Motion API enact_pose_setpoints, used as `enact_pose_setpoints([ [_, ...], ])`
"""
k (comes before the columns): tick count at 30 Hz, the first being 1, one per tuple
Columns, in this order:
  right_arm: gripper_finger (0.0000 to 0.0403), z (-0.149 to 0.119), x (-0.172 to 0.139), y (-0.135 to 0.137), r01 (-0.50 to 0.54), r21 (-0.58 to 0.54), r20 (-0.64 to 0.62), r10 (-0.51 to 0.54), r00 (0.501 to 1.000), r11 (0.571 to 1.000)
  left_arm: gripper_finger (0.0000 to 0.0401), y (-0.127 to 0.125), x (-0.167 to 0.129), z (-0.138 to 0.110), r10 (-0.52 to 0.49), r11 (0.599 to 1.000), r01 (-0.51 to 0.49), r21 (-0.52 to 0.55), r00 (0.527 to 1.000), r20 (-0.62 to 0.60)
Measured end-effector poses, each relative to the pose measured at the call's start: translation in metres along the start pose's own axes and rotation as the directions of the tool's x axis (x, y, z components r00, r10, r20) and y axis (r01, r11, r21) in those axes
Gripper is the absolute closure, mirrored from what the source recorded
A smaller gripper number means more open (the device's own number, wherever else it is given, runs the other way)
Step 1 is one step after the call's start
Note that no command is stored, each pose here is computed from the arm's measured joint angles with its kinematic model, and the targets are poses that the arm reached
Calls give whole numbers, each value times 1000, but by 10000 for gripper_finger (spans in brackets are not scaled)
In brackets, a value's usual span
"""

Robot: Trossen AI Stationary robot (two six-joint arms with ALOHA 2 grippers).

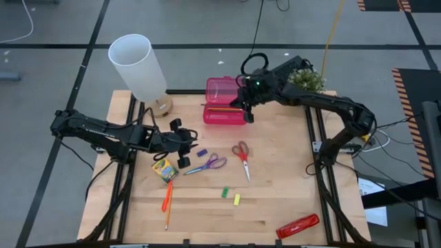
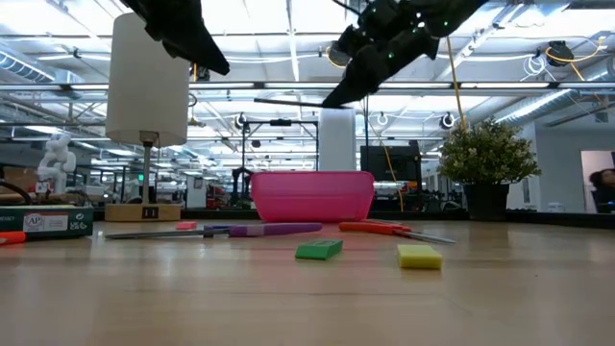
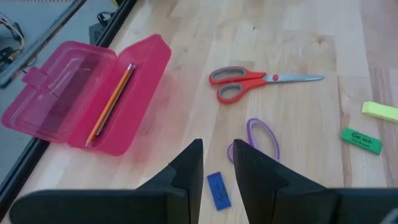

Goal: Pack school essentials
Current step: Put the black pencil into the red supply box

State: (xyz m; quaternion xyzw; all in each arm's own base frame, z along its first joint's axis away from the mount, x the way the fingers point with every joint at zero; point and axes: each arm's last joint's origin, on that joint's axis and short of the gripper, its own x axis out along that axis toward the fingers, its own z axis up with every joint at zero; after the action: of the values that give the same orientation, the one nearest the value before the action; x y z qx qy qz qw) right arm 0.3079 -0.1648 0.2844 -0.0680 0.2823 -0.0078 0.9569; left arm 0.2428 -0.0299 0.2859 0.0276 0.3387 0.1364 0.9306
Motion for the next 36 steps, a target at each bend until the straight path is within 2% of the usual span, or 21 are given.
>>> enact_pose_setpoints([
  [9,381,-33,28,-28,-53,94,-36,56,998,994,308,-1,0,1,-4,1000,4,3,1000,7],
  [20,380,-72,57,-44,-108,184,-98,128,987,977,308,-1,0,1,-8,1000,8,5,1000,10],
  [36,381,-79,62,-43,-126,225,-116,155,981,966,308,-1,0,1,-8,1000,8,5,1000,10],
])
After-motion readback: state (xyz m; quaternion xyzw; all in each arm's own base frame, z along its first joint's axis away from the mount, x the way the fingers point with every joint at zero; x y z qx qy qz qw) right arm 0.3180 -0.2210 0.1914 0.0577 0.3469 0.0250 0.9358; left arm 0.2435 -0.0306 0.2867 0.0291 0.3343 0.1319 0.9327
